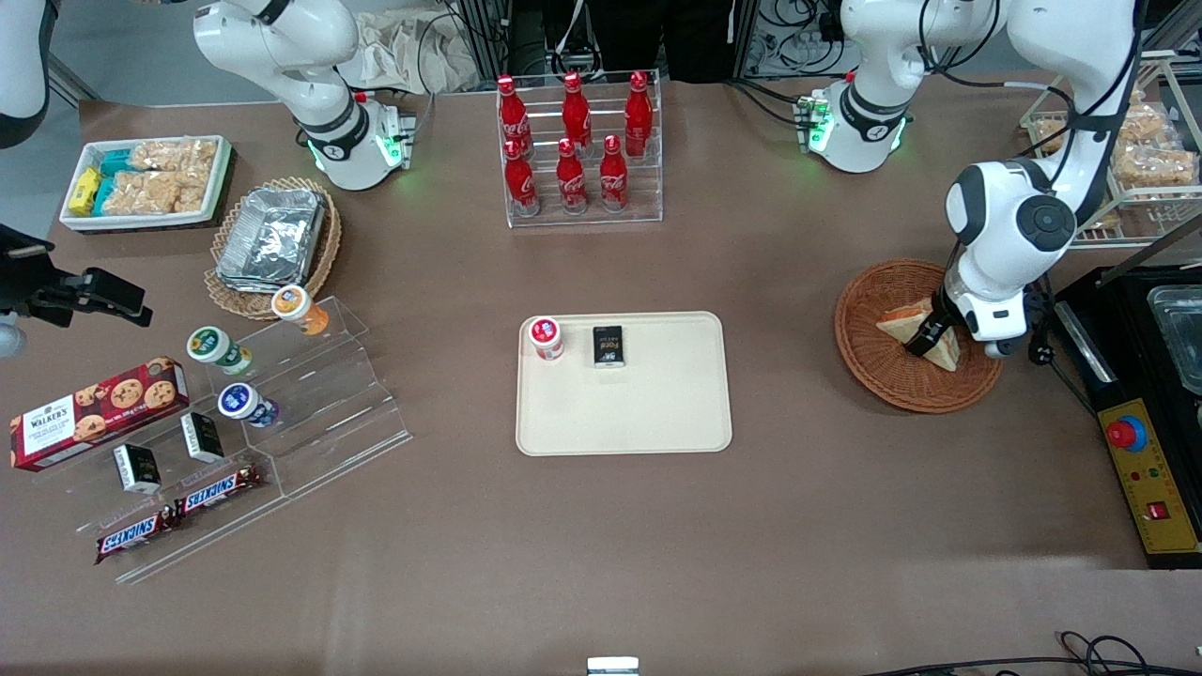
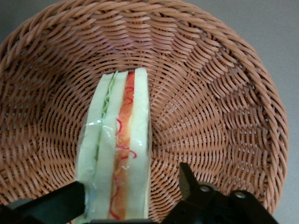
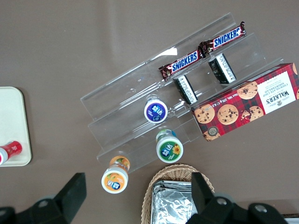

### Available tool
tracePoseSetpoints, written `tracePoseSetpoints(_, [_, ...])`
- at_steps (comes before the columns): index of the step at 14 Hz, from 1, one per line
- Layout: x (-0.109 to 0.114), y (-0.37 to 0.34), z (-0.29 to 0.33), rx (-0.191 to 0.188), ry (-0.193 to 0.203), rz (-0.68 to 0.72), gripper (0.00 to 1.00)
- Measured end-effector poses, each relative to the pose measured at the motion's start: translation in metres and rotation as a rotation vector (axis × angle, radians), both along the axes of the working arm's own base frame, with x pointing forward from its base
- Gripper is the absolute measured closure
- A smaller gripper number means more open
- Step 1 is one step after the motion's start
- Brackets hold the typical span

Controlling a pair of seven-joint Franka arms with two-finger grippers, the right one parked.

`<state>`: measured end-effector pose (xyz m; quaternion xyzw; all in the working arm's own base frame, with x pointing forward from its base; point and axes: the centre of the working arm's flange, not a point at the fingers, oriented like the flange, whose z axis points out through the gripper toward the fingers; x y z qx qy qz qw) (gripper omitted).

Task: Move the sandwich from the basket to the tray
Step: 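Lower the open left gripper around the sandwich wedge and close it, then lift the sandwich with the left gripper and carry it to the cream tray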

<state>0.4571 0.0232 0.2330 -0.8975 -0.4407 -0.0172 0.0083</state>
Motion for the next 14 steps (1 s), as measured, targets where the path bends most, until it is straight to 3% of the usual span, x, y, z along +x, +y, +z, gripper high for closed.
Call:
tracePoseSetpoints(4, [0.005, -0.005, 0.006, -0.001, -0.016, 0.017, 0.58])
tracePoseSetpoints(6, [0.01, -0.011, 0.014, -0.003, -0.013, 0.024, 0.74])
tracePoseSetpoints(9, [0.024, -0.02, 0.051, -0.003, 0.031, 0.03, 0.85])
tracePoseSetpoints(11, [0.038, -0.033, 0.09, -0.001, 0.055, 0.007, 0.97])
tracePoseSetpoints(14, [0.062, -0.077, 0.163, 0.011, 0.084, -0.078, 1.0])
